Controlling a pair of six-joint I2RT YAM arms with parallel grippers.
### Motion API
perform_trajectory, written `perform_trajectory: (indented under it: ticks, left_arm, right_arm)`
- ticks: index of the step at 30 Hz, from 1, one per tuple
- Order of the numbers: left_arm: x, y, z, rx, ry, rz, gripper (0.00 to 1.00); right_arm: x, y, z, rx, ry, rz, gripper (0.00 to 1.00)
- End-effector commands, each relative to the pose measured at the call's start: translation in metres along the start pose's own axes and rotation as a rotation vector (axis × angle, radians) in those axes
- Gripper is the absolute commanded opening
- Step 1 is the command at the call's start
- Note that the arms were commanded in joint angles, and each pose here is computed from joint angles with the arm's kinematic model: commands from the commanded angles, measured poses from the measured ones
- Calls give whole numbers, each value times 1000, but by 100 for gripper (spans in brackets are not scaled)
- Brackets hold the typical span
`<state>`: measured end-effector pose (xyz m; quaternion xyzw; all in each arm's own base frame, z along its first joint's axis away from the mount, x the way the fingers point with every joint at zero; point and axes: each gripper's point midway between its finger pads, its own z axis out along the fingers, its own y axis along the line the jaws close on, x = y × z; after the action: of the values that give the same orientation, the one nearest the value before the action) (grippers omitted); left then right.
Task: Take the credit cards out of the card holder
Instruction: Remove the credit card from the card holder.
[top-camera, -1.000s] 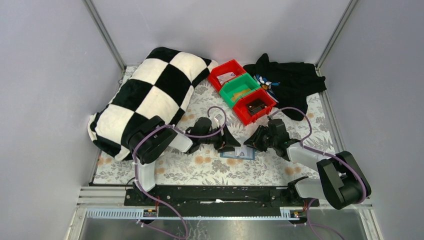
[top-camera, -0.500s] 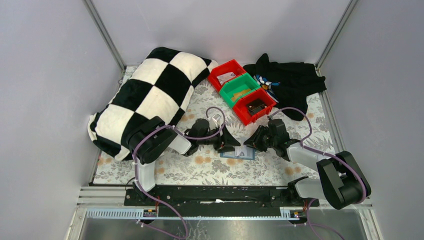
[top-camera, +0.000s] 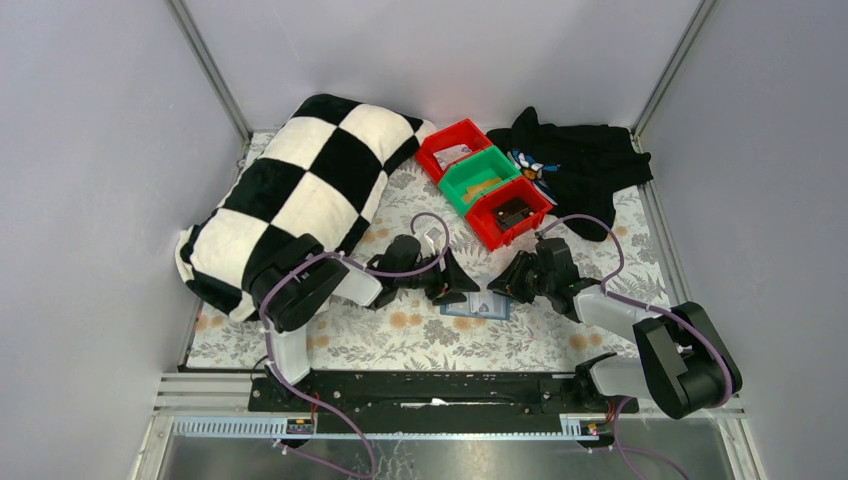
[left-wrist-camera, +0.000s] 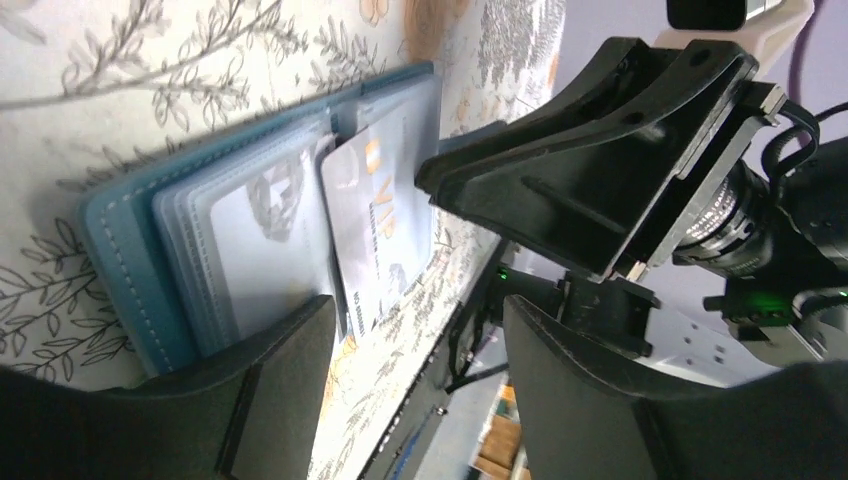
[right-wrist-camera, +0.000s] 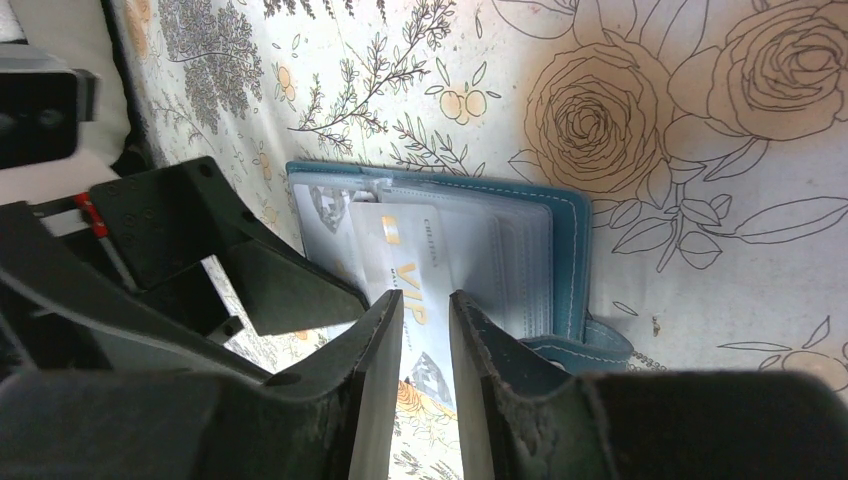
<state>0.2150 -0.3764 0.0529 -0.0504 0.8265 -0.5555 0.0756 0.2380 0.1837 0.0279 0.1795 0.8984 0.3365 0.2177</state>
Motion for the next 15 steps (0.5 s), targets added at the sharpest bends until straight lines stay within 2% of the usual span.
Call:
perform_trajectory:
  ticks: [1, 11, 15]
  left_arm:
    - [-19, 5, -4, -150, -70, 104, 69]
    - [-9, 28, 12, -253, -18, 108, 69]
    - [-5, 31, 15, -247, -9, 89, 66]
  right_arm:
    - [26, -47, -4, 171, 71, 25, 33]
    - [25, -49, -5, 186, 68, 19, 33]
    - [24, -49, -6, 188, 68, 14, 33]
